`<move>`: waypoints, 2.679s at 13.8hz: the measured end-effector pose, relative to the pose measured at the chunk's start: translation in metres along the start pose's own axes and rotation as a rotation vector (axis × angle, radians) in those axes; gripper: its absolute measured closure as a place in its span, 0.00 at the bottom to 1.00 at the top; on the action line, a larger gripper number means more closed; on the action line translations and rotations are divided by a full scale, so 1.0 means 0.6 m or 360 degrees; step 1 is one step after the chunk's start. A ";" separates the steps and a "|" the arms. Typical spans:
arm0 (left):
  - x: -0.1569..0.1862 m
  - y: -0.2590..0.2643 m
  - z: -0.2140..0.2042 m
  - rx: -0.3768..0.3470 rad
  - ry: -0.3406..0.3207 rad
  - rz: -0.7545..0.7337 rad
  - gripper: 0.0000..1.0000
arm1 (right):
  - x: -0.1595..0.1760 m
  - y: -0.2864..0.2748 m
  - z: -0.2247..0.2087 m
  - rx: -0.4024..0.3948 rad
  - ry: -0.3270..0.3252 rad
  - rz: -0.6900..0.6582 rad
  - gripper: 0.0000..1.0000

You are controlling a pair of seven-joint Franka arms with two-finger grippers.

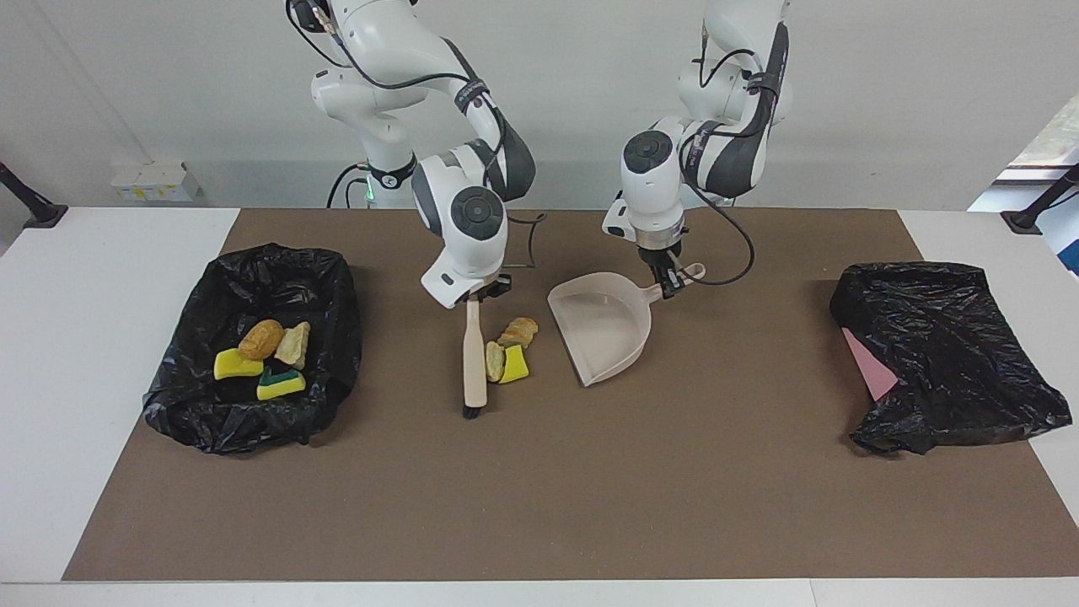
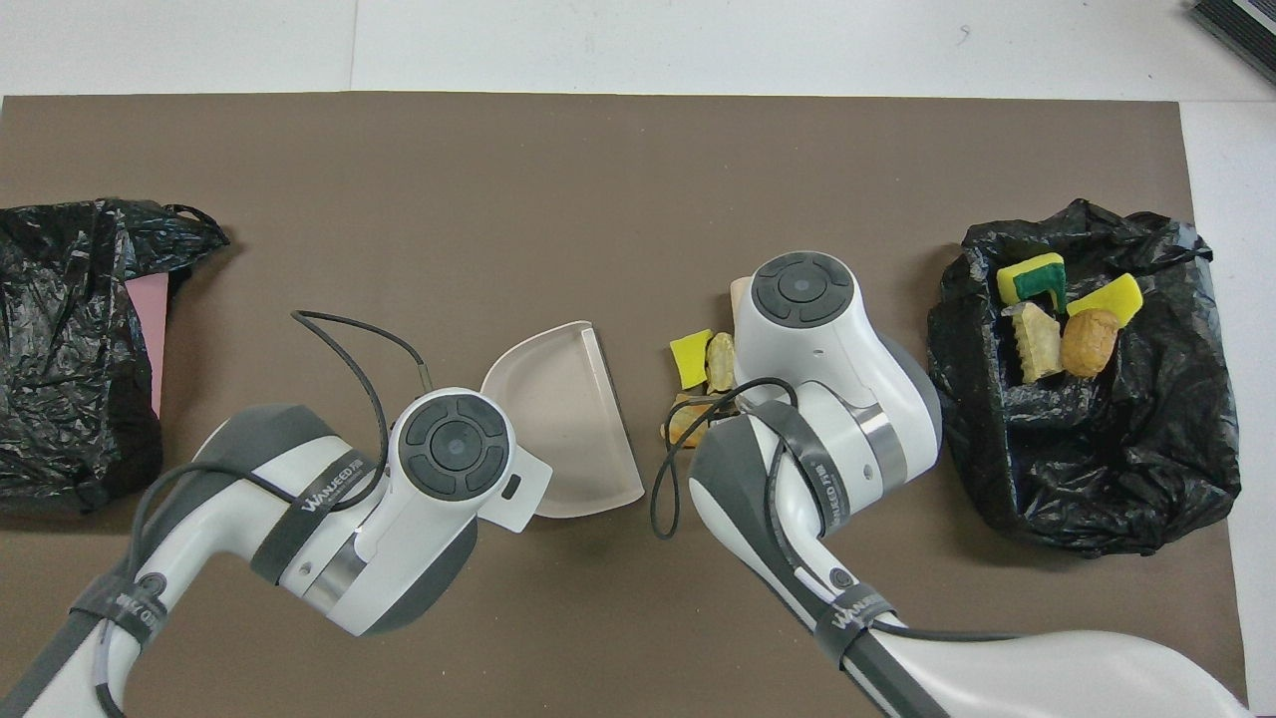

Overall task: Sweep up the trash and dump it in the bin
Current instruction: 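Sweep the bread and sponges into the dustpan with the right gripper's brush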

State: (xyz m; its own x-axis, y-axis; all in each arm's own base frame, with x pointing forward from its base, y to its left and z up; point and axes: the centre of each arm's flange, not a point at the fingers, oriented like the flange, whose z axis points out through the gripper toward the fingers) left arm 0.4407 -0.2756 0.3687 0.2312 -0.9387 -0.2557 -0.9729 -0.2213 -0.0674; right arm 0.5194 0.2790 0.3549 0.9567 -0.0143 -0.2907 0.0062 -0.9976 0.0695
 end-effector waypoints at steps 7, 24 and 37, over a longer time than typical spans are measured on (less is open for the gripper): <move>-0.001 0.003 0.011 -0.0028 -0.0008 -0.0023 0.69 | -0.082 -0.162 -0.019 0.0279 -0.0007 -0.0023 0.74; -0.018 -0.025 0.026 -0.0052 0.0054 0.0107 0.69 | -0.162 -0.074 0.009 0.0160 -0.0139 0.0075 0.74; 0.008 0.007 0.016 -0.0049 0.0038 0.0223 0.69 | -0.236 -0.177 0.008 0.0195 -0.0004 -0.0177 0.74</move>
State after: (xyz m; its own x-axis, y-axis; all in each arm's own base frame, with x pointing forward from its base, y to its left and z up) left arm 0.4376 -0.2786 0.3576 0.0936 -0.9668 -0.2377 -0.9954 -0.0956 -0.0029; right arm 0.3818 0.3867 0.3842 0.9515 0.0966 -0.2922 0.0763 -0.9939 -0.0801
